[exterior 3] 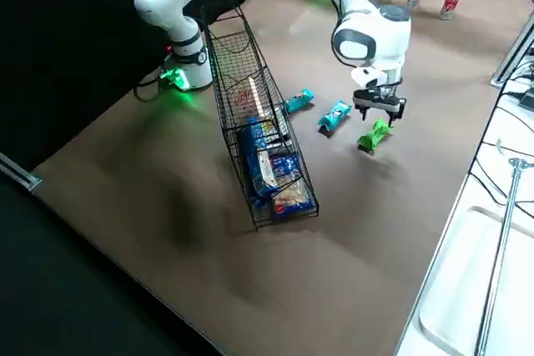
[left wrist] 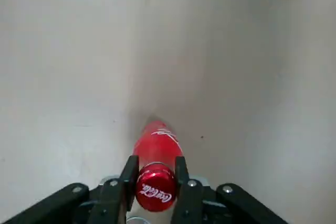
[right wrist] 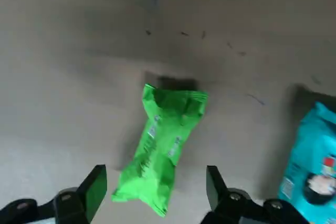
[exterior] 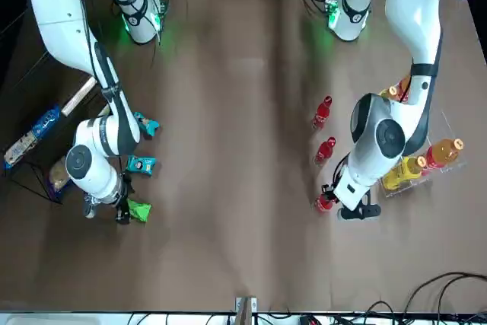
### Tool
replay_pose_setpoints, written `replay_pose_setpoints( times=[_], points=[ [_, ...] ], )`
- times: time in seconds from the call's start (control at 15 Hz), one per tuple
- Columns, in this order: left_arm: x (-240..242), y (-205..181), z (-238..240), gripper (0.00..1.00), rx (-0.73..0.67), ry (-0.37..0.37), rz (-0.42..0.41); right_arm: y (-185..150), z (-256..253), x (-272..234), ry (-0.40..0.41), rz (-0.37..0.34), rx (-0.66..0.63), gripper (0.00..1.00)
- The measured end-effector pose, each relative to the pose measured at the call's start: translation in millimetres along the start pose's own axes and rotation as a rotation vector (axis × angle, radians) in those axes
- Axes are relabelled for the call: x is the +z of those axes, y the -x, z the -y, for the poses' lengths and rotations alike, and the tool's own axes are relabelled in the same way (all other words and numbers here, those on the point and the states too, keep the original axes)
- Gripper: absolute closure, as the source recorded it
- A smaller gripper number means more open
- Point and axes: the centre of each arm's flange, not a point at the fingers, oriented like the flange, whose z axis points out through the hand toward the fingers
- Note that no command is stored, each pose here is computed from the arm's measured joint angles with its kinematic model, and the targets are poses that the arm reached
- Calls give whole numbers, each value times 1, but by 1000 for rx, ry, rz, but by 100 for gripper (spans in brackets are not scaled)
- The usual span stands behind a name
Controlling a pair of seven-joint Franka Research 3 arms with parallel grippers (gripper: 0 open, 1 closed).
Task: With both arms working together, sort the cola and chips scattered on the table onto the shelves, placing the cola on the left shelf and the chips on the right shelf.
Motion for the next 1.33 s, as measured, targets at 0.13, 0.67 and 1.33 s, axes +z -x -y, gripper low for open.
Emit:
replay_pose_setpoints(
  times=[0.13,0.67,1.33],
  points=[
    [-29,-5,19,67,-27,-33,54,-5,2,13,-34,-5,9,15],
    [-277,42,186,67,-5,-131,202,-9,0,26,-22,-9,19,19],
    [-310,93,358,67,97,-174,265,-8,0,43,-17,-20,8,80]
  ],
)
